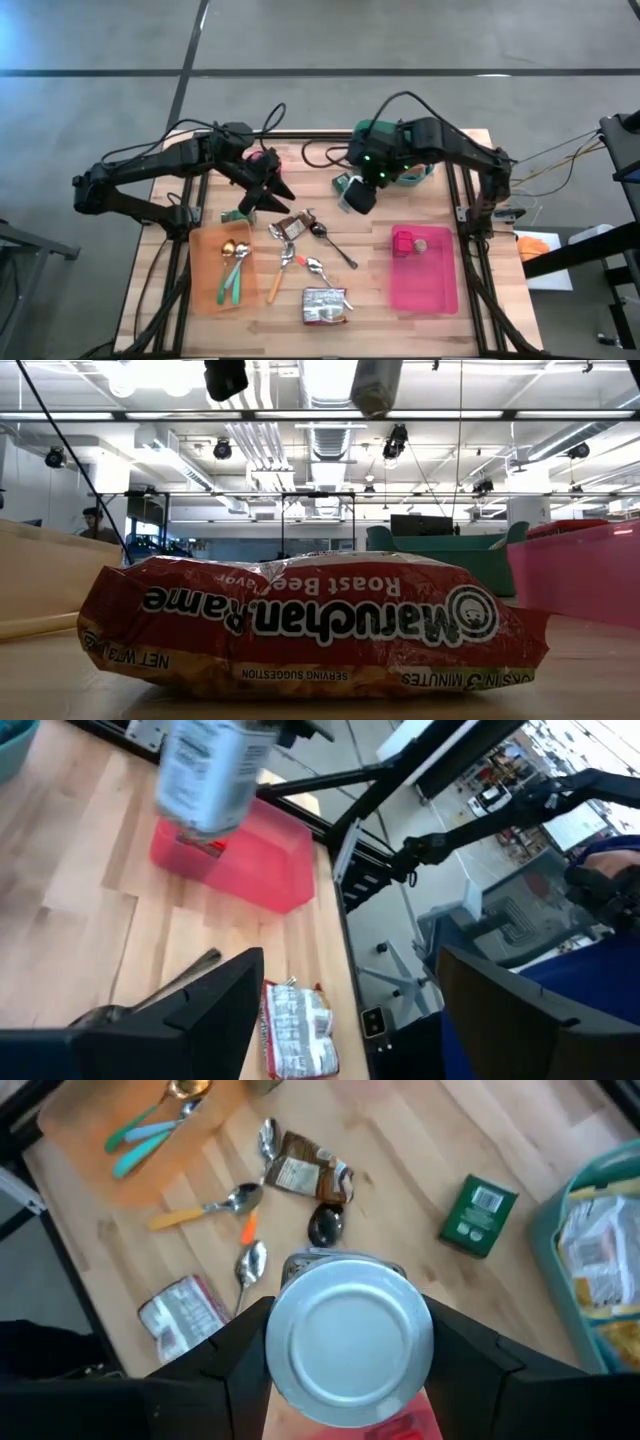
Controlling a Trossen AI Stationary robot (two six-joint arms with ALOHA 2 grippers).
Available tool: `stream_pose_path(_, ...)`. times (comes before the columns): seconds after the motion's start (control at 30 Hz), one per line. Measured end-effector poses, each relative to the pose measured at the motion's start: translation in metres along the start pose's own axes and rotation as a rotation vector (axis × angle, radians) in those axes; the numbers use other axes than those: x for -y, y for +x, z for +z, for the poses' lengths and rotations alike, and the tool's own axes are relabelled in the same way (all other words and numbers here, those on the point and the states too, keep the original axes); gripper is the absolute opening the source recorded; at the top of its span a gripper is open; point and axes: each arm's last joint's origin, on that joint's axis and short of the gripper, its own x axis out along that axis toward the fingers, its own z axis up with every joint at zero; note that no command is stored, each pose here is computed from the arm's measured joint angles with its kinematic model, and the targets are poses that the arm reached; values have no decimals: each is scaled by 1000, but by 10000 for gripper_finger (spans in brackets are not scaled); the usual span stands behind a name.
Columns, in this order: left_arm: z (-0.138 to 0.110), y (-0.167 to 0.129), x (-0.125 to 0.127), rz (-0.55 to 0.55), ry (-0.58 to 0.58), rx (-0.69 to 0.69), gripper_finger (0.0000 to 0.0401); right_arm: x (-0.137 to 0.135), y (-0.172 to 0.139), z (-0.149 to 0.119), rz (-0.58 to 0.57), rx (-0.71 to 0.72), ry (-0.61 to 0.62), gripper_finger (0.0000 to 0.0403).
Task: Pick & Place Food Item
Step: Put the white seasoning bottle into the pink bin
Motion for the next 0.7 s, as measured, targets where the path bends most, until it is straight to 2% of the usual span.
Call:
stream_pose_path(0.33,2,-7,-1,14,6,27,298,-4,-7,-46,-48,-63,130,197)
stream_pose_path(0.7,4,-12,-4,33,10,46,298,-8,7,-134,-149,-230,348,197)
